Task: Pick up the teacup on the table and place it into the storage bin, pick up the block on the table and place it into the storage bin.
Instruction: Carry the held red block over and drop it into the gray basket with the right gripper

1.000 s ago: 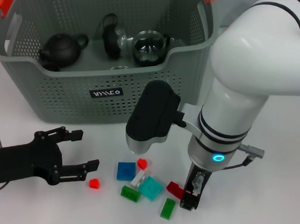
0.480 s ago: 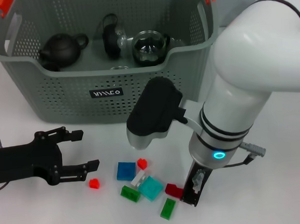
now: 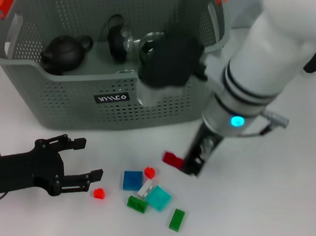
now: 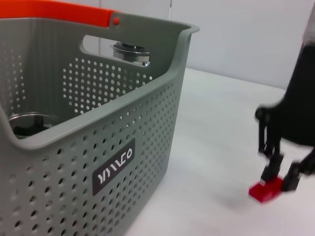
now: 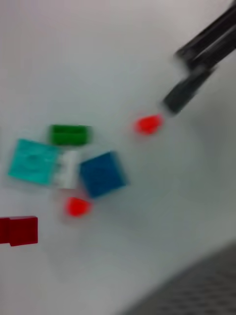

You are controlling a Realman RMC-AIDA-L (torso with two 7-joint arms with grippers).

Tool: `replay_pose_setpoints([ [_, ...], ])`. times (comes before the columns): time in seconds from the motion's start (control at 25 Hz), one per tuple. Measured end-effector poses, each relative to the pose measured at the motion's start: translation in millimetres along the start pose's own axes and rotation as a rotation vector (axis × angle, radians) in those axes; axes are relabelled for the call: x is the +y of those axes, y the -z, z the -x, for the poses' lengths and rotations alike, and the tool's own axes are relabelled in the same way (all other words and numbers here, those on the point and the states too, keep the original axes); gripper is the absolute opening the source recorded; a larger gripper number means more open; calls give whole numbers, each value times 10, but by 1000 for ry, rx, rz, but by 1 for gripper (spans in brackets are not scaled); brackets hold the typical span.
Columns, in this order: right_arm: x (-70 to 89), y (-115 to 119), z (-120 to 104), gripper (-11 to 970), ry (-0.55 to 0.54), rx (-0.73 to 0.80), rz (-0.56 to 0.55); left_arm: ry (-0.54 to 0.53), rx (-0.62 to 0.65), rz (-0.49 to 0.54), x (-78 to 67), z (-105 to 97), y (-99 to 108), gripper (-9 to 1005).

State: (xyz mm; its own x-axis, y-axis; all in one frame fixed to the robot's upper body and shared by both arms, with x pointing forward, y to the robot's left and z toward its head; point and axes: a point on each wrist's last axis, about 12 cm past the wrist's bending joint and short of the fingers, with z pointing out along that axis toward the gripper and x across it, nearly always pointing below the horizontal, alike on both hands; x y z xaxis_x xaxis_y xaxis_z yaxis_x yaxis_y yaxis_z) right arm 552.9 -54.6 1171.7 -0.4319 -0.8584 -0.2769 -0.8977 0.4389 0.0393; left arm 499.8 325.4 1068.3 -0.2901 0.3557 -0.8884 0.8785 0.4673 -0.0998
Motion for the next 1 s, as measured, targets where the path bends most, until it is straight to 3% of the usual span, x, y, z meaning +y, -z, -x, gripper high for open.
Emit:
replay_pose_setpoints([
  [0.32,81,747,327,191,104,-261,-46,-5,0,5,14,12,12,872],
  [0.56,-227,1124,572,191,88,-439,-172,-11,-8,0,25,43,13,872],
  [0.8,-727,995,622,190,-14,-449,-274,-12,-8,2,30,48,2,872],
  [1.0,-999,787,610,203,-59,-426,-332,-13,-8,4,34,47,0,872],
])
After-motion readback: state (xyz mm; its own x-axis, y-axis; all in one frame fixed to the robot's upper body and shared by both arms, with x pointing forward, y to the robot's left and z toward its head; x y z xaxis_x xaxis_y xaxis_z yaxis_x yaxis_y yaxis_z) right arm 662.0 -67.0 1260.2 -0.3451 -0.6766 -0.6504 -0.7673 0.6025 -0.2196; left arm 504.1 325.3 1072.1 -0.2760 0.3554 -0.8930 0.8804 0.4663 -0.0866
